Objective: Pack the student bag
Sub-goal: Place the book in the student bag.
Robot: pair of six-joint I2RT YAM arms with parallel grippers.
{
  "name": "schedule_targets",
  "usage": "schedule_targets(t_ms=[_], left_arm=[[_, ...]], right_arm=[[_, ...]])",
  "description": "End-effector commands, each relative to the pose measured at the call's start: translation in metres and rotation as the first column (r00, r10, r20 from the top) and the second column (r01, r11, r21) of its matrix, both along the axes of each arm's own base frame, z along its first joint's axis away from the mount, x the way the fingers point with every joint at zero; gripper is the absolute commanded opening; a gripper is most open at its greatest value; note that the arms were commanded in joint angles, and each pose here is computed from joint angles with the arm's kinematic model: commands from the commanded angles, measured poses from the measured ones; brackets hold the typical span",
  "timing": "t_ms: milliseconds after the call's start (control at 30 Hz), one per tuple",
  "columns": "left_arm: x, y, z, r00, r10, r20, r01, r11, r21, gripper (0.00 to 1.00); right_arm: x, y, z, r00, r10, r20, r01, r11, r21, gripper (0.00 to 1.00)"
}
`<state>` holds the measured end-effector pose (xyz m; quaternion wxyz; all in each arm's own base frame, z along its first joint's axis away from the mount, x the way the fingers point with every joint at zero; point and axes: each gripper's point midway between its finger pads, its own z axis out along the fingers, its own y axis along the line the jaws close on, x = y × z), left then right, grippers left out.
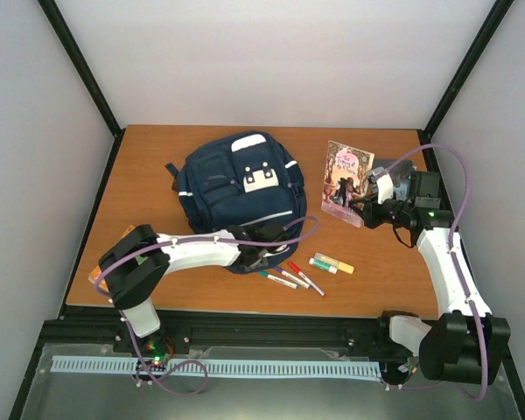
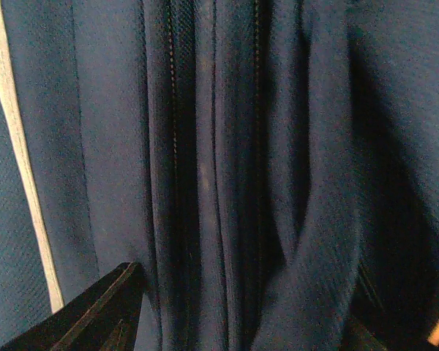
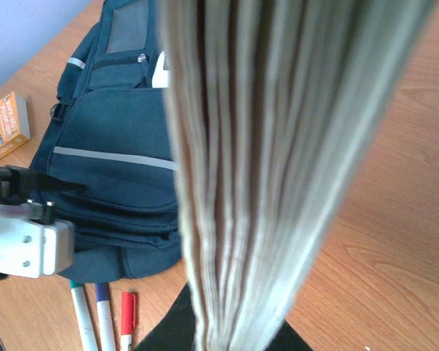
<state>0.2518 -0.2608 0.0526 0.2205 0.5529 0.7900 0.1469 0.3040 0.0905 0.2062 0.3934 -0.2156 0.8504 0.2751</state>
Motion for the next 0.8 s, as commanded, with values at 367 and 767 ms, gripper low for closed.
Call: schedule_targets(t_ms=[367,767], left_arm=[[0.059,-0.012,0.081,0.887,0.110,0.449,-0.069,0.992,-0.105,0.09],[0.079,-0.009,0.194,0.734,0.316,0.601,-0.113,0.930,-0.351,0.01]], right_arm=[[0.002,0.005,0.032,0.999,0.000,0.052,-0.003,0.998,0.061,0.03],[-0.015,0.025,0.065,0.974,0.073,-0.216,-0.014,0.964,0.266,0.03]])
